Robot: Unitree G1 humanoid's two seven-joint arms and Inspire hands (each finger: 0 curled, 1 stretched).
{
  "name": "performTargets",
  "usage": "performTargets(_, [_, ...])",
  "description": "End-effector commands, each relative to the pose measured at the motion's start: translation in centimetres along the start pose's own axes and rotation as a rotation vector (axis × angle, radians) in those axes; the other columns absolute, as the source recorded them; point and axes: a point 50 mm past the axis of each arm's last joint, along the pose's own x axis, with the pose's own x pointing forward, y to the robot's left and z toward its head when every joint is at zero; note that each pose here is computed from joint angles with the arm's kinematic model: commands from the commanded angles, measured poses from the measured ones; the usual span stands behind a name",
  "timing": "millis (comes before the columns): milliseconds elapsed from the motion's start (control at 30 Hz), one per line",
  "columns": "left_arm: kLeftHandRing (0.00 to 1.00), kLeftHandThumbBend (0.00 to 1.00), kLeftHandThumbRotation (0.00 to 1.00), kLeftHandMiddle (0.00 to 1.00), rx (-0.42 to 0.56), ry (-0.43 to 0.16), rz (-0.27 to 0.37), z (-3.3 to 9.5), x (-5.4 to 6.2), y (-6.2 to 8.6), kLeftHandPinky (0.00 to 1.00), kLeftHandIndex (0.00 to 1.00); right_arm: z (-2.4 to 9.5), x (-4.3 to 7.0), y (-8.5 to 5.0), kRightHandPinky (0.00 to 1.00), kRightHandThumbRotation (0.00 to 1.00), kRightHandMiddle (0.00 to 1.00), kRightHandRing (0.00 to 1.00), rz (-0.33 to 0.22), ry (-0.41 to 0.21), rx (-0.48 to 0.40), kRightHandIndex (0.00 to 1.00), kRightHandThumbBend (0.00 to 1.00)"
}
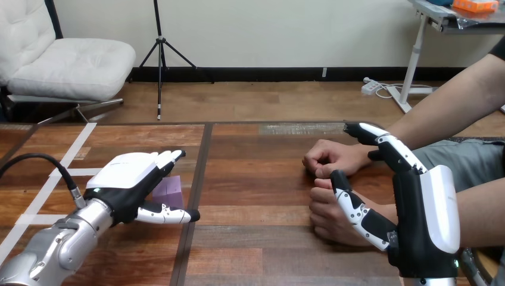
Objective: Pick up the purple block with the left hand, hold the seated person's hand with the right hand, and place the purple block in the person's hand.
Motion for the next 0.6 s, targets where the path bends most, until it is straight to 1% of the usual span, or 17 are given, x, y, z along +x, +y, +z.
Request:
performTargets(0, [0.96, 0.72, 0.66, 0.97, 0.023, -0.029, 0.092, 0.68, 1.35, 3.15, 0.92, 0.97, 0.38, 1.45, -0.48, 0.66, 0.16, 0.77, 0.75, -0.033, -0.046, 0.004, 0.75, 0.36])
performTargets(100, [0.96, 0.72, 0.66, 0.97, 0.012, -0.026, 0.088, 0.63, 1.37, 3.08, 0.92, 0.97, 0.37, 1.45, -0.49, 0.66, 0.16, 0.77, 0.76, -0.033, -0.049, 0.003, 0.75, 0.36])
performTargets(333, [0.96, 0.72, 0.66, 0.96, 0.018, -0.019, 0.081, 0.58, 1.45, 2.94, 0.92, 0.98, 0.39, 1.43, -0.52, 0.67, 0.17, 0.76, 0.76, -0.033, -0.05, -0.002, 0.75, 0.36])
performTargets(567, [0.96, 0.73, 0.66, 0.96, 0.011, -0.018, 0.086, 0.59, 1.53, 2.75, 0.92, 0.97, 0.35, 1.41, -0.55, 0.66, 0.17, 0.76, 0.75, -0.034, -0.052, -0.009, 0.75, 0.36])
